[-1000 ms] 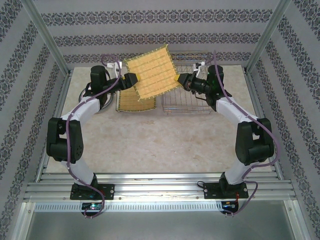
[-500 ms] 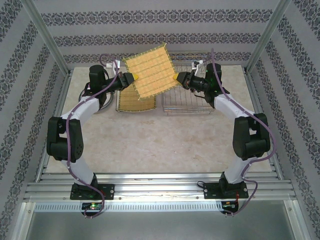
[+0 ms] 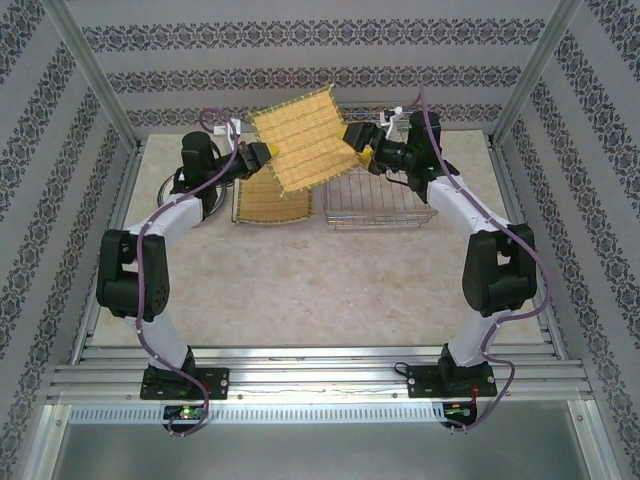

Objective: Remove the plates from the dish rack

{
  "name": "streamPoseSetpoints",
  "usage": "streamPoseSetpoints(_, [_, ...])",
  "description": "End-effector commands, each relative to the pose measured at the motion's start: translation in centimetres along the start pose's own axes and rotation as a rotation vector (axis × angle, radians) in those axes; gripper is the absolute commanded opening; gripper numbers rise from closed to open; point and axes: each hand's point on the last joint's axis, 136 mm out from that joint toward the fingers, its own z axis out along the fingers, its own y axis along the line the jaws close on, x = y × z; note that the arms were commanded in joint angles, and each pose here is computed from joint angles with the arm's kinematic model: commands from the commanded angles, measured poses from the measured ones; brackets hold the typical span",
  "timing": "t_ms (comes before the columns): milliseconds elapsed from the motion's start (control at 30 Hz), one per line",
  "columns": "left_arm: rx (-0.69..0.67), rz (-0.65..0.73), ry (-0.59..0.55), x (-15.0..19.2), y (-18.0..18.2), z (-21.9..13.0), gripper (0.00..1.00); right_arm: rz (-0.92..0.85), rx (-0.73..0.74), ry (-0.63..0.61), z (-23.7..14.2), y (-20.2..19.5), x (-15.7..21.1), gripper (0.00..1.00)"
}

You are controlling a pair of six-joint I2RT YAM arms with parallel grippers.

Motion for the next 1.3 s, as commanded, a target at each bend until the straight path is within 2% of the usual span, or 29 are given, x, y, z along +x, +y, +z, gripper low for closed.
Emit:
streamPoseSetpoints(0, [0.066,0.046,-0.129,-3.4,-2.2,-0.8,0.00,-0.052,0.090,-0.042,-2.5,-0.2,-1.4,0.98])
streamPoseSetpoints(233, [0.031,0.036,-0.317,-7.3,-3.2,-3.3,0.00,-0.121,0.432,-0.011,-7.0,-4.0,-1.8,0.98])
streamPoseSetpoints(367, [-0.045,0.006,-0.474,-8.9,-2.3,-5.2,0.00,-0.207,0.622,0.048,-9.0,-4.7,-1.7,0.98])
streamPoseSetpoints(633, [-0.251,-0.088,-0.745,-8.8,1.4,-9.9,0.00,-0.323,0.853,0.111,-11.1,-4.5,-1.4,0.98])
streamPoseSetpoints(767, [-0.381,-0.146,-0.810,-6.6,3.4,-11.0,0.00,-0.358,0.885,0.120,-10.9,-3.8,-1.4,0.98])
streamPoseSetpoints(967, [-0.489,-0.176,-0.935,-3.4,4.6,-11.9,0.00,-0.399,0.894,0.148,-10.0,-3.2,-0.7,0.98])
streamPoseSetpoints(1133, [-0.527,-0.192,-0.993,-1.4,4.6,-11.6,0.00,-0.411,0.896,0.176,-9.9,-3.5,0.0,0.98])
streamPoseSetpoints(1267, [-0.510,-0.204,-0.998,-0.3,5.0,-10.2,0.00,-0.418,0.889,0.188,-9.8,-3.7,0.4,0.98])
